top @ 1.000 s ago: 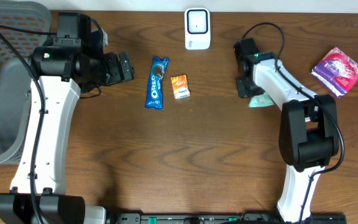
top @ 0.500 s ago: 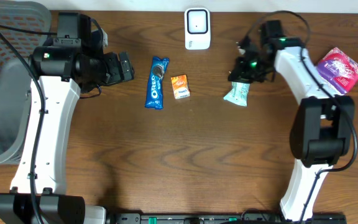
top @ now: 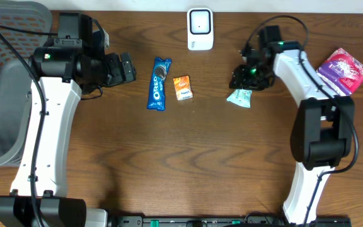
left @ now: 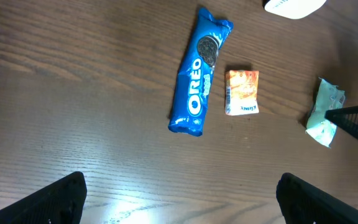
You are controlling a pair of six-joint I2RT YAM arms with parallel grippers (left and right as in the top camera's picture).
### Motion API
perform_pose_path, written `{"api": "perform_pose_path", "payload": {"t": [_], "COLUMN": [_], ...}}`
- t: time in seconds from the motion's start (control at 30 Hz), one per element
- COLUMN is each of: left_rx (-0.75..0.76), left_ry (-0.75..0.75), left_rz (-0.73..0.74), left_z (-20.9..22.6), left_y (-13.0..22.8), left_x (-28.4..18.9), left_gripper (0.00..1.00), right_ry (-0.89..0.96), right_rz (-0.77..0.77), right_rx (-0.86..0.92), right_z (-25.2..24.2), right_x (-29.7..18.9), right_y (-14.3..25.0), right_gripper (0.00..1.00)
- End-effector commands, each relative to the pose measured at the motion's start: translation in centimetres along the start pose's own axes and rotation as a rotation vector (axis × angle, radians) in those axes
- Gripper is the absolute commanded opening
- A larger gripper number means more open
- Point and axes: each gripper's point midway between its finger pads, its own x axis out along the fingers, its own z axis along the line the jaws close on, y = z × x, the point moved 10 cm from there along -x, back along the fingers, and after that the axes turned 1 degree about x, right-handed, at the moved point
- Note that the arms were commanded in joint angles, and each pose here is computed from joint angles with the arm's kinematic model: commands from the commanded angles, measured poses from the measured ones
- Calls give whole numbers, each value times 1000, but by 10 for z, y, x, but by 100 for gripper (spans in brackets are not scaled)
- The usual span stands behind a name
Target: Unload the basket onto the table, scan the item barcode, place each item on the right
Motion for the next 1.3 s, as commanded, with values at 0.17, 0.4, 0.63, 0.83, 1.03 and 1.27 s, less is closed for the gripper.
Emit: {"api": "perform_pose_path", "payload": {"t": [0.17, 0.4, 0.63, 0.83, 1.03, 1.27], "left_rx": [10, 10, 10, 10, 10, 10], "left_ry": [-12, -12, -12, -12, -12, -12], "left_rz": [1, 1, 1, 1, 1, 1], "left_z": [2, 2, 2, 2, 2, 2], "left_y": [0, 0, 0, 0, 0, 0], "left_x": [1, 1, 1, 1, 1, 1], "left_gripper": [98, 98, 98, 98, 98, 98], "right_ry": [535, 650, 646, 635, 534, 49], "right_rz": [-95, -148, -163, -153, -130, -81], "right_rx": [68, 118, 132, 143, 131, 102], "right_z": [20, 21, 5, -2, 8, 36], "right_x": [8, 33, 60, 67, 59, 25], "right_y": [4, 20, 35, 41, 31, -3], "right_gripper": [67, 72, 66, 11, 1, 1]}}
